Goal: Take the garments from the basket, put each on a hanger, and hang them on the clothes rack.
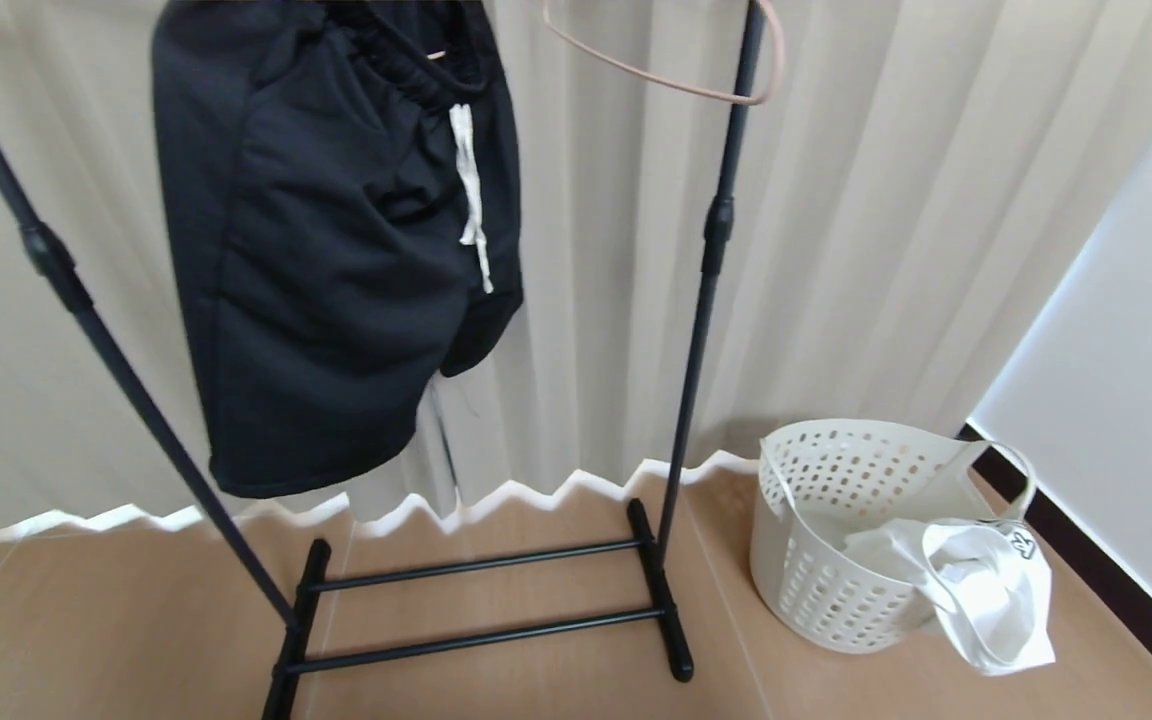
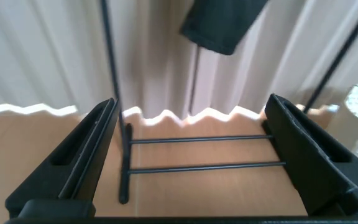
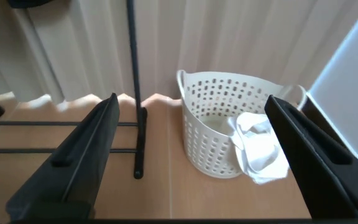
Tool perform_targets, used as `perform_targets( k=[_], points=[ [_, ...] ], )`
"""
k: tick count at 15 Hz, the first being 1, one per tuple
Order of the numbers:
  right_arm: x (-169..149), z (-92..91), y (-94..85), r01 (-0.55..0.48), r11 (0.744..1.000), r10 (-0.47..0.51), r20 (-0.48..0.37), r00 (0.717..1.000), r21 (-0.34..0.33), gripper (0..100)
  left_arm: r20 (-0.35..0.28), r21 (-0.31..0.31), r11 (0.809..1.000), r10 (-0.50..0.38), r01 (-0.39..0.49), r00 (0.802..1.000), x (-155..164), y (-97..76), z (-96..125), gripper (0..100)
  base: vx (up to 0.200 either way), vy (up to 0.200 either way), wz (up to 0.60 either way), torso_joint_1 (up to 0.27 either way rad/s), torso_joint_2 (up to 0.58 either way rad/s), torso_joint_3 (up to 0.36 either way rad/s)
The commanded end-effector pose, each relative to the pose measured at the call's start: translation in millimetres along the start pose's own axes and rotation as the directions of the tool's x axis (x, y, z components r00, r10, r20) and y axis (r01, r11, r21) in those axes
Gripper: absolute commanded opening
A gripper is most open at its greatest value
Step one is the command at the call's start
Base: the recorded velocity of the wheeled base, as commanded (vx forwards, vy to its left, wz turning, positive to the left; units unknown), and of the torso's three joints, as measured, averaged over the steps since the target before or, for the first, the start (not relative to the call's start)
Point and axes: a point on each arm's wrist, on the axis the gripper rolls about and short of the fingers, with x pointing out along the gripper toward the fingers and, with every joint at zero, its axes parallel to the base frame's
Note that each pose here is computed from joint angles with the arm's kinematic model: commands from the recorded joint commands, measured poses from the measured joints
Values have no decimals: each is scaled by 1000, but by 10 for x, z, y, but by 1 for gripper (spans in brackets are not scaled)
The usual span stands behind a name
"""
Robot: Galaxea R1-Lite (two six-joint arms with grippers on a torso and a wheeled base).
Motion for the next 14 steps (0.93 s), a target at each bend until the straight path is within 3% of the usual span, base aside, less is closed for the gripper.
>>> perform_targets(
  k=[1,4,14],
  points=[
    [1,1,0,0,1000,0,0,1000,-1,100,-1,-1,1000,3,-3,1000,1,0,0,100,0,0,-600,2,2,2],
    [1,1,0,-1,1000,1,0,1000,-1,100,-1,2,1000,-2,2,1000,1,0,0,100,0,0,0,0,0,0],
    [1,1,0,-1,1000,1,0,1000,-1,100,-1,1,1000,0,0,1000,1,0,0,100,0,-200,0,5,5,3]
  ],
)
